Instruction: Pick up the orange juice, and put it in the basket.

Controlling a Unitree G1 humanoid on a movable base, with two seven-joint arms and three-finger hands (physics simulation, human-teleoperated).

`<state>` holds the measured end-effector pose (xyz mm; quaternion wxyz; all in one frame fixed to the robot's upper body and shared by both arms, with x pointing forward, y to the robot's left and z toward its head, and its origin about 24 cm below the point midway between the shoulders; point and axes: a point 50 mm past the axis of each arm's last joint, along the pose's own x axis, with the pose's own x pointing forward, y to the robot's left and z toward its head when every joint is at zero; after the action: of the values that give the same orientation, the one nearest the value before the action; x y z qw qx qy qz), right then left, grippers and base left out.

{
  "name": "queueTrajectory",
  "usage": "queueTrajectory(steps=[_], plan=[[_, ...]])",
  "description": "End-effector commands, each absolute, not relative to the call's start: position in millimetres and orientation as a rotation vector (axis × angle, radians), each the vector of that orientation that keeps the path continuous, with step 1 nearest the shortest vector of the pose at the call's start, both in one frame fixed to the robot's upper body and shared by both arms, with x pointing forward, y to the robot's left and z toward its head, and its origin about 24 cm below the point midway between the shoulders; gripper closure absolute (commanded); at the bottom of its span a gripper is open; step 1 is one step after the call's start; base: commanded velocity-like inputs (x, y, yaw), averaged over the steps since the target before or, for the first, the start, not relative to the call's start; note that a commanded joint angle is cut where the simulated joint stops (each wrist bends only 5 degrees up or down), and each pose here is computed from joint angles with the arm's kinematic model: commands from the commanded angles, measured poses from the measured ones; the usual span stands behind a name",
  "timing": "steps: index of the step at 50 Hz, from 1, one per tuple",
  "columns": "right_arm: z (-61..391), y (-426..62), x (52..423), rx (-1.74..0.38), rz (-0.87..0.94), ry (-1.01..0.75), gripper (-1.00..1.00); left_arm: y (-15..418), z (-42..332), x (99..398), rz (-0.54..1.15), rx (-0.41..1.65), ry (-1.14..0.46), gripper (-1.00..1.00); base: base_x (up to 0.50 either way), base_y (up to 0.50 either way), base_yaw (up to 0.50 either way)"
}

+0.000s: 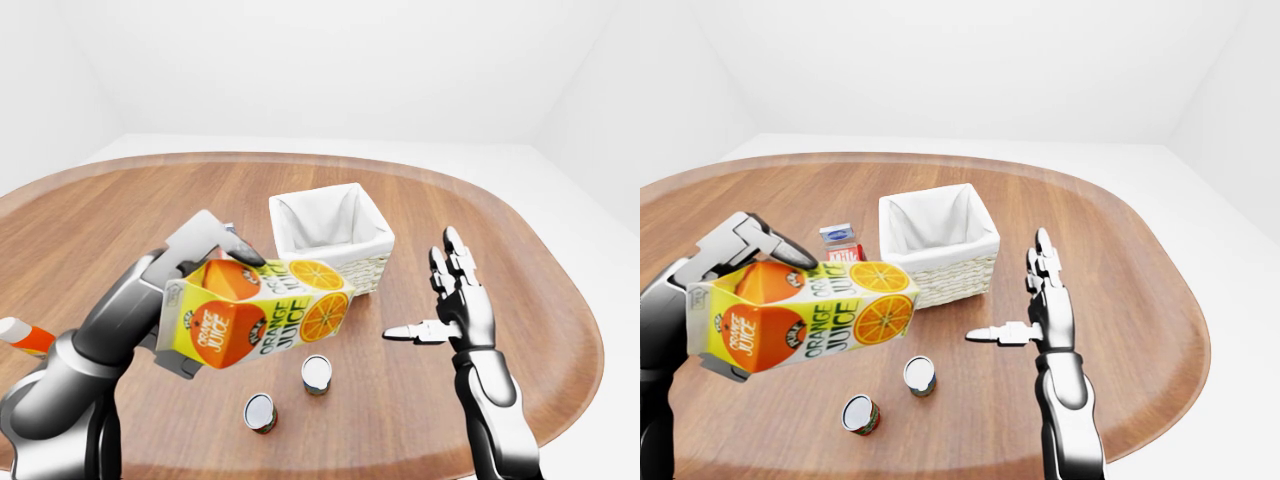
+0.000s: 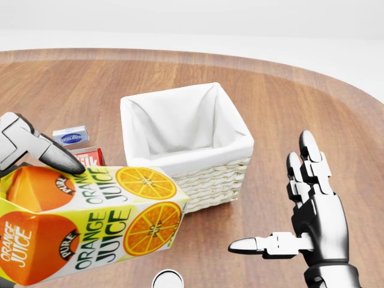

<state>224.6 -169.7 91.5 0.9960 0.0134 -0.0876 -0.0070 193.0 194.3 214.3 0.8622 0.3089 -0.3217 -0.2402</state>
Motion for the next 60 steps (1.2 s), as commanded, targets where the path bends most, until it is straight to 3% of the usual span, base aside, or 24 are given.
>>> queueTrajectory(steps=[1, 22, 39, 60], plan=[[90, -168, 225, 0.025, -0.009, -0.171, -1.00, 183, 247, 186, -0.517, 0.658, -0.881, 1.00, 0.00, 0.00, 0.00], [87, -165, 221, 0.026, 0.004, -0.166, -1.00, 150, 329, 258, -0.570, 0.787, -1.028, 1.00, 0.00, 0.00, 0.00], [88, -163, 218, 0.025, 0.017, -0.168, -1.00, 132, 333, 328, -0.587, 0.727, -0.805, 1.00, 0.00, 0.00, 0.00], [92, -161, 216, 0.031, 0.025, -0.173, -1.00, 136, 285, 396, -0.588, 0.741, -0.357, 1.00, 0.00, 0.00, 0.00]])
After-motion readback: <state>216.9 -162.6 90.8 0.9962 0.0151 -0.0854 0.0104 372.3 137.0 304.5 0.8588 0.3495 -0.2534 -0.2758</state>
